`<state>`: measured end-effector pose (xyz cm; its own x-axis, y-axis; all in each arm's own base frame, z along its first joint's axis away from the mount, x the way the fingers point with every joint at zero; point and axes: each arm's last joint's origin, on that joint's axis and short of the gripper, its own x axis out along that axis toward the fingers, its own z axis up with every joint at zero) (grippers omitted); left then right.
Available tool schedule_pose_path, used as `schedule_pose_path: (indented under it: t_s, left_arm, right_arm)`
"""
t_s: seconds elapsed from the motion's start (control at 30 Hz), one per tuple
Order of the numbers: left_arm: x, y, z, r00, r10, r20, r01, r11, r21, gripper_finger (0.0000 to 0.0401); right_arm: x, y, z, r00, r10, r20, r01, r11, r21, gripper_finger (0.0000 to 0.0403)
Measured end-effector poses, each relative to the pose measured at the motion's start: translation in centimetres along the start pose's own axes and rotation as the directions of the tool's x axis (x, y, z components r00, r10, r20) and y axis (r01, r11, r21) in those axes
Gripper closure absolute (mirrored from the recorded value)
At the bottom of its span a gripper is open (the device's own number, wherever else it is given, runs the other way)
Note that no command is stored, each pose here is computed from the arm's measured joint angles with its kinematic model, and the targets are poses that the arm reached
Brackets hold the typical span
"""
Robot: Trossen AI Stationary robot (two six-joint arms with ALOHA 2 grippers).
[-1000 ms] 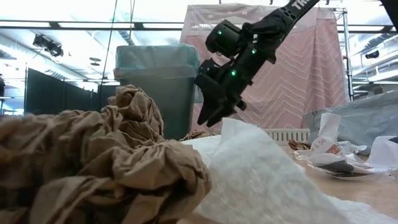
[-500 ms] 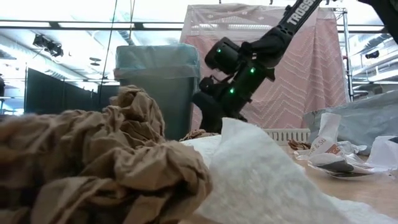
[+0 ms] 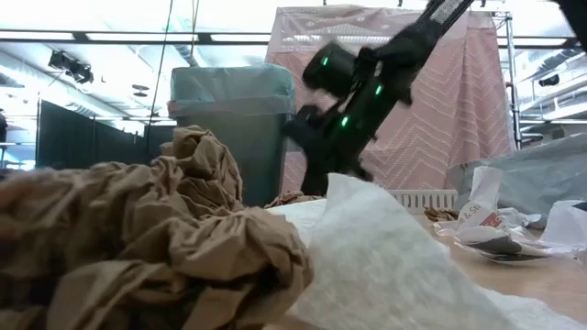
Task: Place trash/remove bag and relplace
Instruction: Put the brown napkin into the black trash bin
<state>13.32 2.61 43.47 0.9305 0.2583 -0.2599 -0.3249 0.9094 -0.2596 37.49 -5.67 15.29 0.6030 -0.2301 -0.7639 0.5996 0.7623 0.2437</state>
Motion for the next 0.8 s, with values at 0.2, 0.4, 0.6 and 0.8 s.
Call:
schedule_pose_path:
  t_s: [0.2,0.4,0.6,0.8]
  left_arm:
    - [0.0,0.0,0.0,1.000,-0.001,0.005,0.001,1.000,-0.002,0.0295]
    - [0.0,0.0,0.1,1.000,-0.001,0.006,0.001,1.000,-0.002,0.0295]
    - [0.0,0.0,0.1,1.000,-0.001,0.007,0.001,1.000,-0.002,0.0295]
    - [0.0,0.0,0.1,1.000,0.010,0.009,-0.010,1.000,-0.001,0.0295]
  right_arm:
    - [-7.0,0.9,1.9,0.997,0.021,0.076,-0.020,1.000,-0.016,0.0401]
    - [-15.2,1.0,3.7,0.957,0.085,0.276,-0.087,0.996,-0.005,0.0402]
    - [-20.3,1.4,7.5,0.883,0.113,0.456,-0.100,0.994,-0.053,0.0403]
    - [-20.6,3.0,13.4,0.844,0.152,0.514,-0.070,0.982,-0.176,0.0403]
